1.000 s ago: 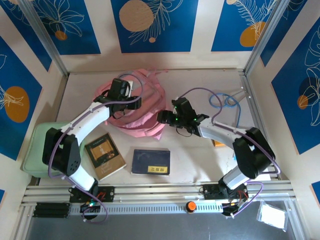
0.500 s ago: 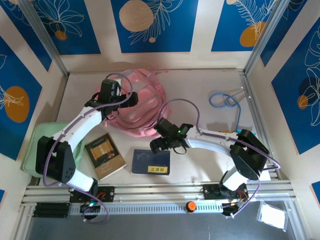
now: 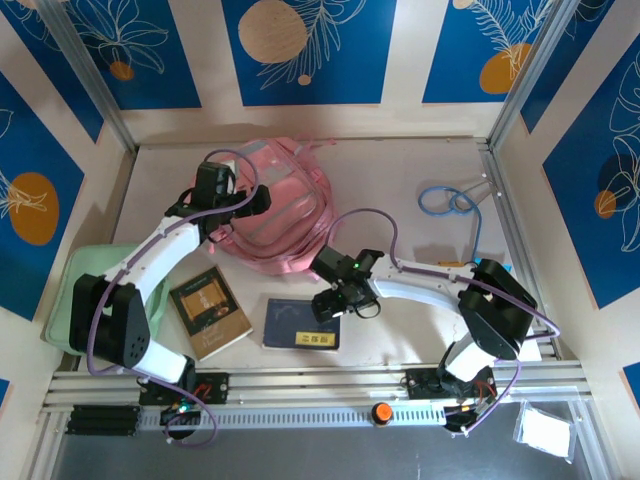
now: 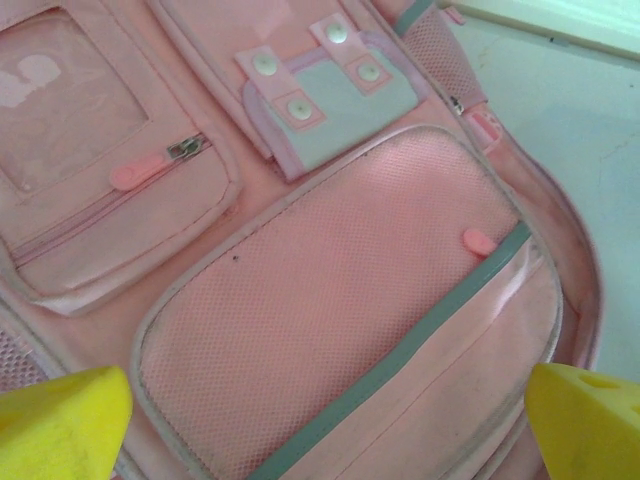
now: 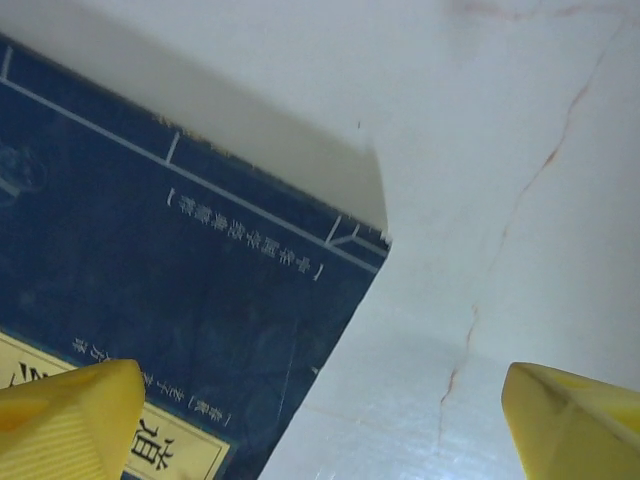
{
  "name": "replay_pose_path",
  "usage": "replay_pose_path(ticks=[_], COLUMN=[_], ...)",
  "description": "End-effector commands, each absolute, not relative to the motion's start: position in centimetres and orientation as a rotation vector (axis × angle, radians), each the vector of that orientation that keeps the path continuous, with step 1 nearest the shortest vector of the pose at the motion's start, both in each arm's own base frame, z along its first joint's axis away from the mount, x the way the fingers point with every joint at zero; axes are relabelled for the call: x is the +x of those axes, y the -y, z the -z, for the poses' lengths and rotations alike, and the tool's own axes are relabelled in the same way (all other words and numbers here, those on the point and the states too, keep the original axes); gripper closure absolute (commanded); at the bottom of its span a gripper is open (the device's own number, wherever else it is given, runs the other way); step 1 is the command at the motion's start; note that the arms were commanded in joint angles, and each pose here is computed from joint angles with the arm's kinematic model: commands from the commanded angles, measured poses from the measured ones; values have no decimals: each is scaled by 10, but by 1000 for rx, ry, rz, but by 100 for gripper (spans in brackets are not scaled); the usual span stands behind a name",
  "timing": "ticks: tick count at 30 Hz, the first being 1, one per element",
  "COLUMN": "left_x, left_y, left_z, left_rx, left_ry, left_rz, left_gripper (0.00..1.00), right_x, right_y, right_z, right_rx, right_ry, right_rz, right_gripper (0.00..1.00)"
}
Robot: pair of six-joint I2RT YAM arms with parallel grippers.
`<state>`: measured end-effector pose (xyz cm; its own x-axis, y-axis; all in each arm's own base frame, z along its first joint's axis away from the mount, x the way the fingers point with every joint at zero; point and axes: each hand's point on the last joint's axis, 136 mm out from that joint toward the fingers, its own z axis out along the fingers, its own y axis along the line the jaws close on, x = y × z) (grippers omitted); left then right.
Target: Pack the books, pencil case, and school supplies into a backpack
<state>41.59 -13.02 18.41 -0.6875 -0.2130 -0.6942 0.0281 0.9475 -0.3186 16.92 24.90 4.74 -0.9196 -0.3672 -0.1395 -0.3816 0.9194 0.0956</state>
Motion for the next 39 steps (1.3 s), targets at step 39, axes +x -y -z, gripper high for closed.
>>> replay_pose_path(ticks=[39], left_x=[404], left_y=[155], left_z=[-181], left_rx=[-24], left_ry=[-2373], left_rz=[563], left_gripper=[0], right_x=[335], right_y=[-133], right_z=[-16], right_rx=[305], right_ry=[-2904], right_rz=[305], right_gripper=[13])
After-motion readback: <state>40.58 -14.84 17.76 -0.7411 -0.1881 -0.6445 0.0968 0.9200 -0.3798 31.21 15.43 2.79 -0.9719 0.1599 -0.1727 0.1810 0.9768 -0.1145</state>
